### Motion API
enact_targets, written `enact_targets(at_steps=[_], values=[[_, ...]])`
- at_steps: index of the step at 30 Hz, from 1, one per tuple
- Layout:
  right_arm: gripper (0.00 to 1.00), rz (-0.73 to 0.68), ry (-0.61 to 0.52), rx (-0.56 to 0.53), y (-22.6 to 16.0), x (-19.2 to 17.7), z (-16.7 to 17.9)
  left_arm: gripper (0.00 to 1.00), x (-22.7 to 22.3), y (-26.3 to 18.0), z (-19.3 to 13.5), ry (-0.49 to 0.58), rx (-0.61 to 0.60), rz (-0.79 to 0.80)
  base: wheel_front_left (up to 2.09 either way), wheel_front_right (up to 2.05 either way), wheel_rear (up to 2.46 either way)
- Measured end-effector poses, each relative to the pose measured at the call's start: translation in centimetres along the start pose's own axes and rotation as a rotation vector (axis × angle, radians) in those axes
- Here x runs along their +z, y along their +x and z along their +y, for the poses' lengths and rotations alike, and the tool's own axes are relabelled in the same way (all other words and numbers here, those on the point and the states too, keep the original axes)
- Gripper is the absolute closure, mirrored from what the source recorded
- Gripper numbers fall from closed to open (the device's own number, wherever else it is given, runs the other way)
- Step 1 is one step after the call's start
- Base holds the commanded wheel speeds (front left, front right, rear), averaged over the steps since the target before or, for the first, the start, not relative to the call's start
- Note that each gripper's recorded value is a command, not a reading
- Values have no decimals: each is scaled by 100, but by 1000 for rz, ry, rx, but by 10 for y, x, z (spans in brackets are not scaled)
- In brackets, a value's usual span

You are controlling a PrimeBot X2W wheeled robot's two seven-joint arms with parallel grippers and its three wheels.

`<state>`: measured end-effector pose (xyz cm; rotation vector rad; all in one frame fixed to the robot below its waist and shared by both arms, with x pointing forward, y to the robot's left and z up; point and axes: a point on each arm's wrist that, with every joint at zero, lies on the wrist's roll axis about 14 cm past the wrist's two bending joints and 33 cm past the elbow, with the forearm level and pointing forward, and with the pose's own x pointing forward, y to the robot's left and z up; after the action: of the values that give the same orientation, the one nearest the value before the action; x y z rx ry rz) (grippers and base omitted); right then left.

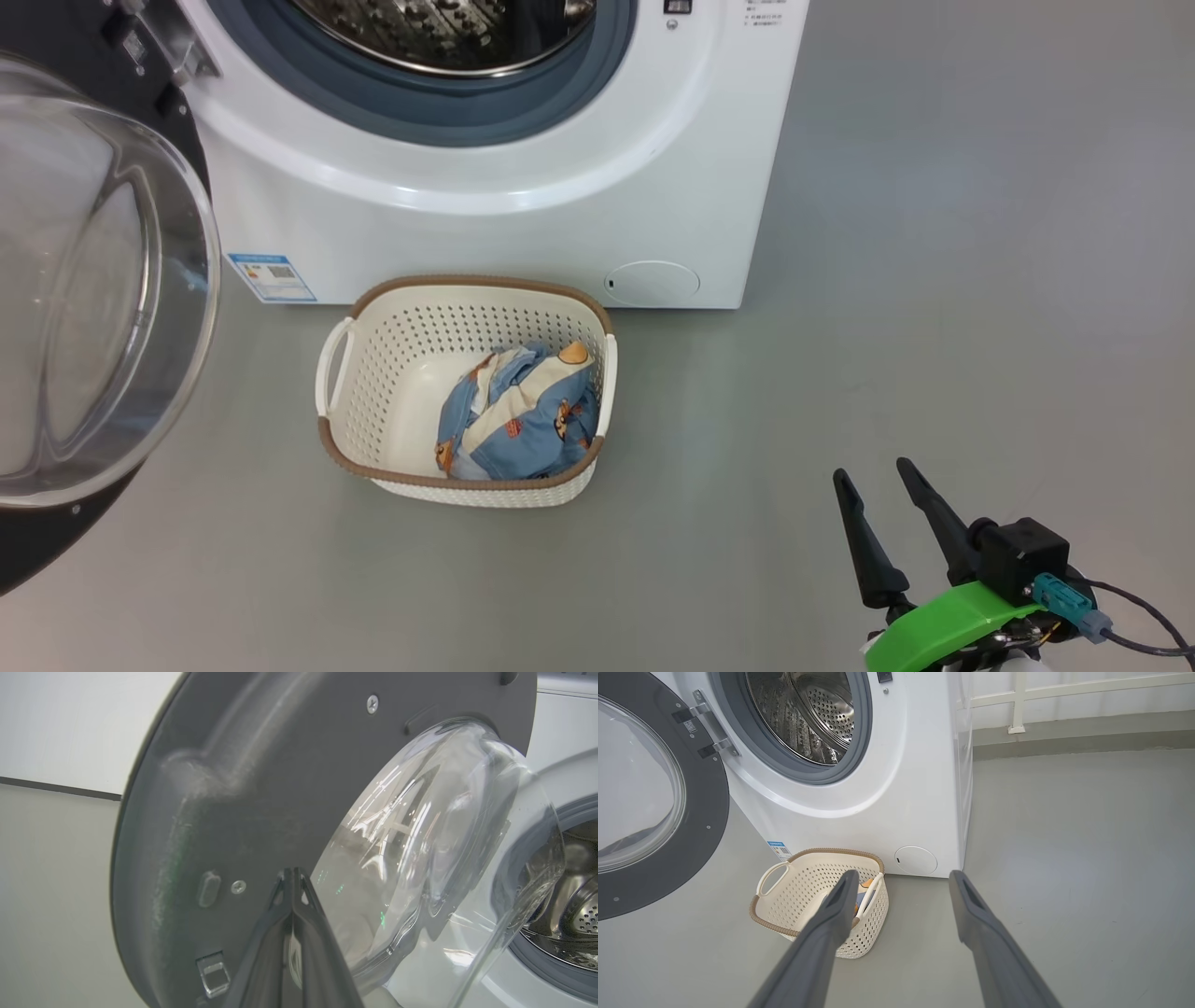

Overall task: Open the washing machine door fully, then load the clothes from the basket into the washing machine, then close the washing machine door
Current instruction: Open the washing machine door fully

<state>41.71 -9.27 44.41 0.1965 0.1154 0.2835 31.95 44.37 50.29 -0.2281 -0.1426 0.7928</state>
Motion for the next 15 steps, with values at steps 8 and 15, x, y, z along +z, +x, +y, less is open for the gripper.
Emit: enact_targets(at_steps=[8,15], values=[[0,-30,21,2,-3,11,3,87,1,-24,-18,12,-85,-9,0,0,0],[0,-36,16,-6,-12,13,2,0,7,-48,-55,43,-237,-31,0,0,0]])
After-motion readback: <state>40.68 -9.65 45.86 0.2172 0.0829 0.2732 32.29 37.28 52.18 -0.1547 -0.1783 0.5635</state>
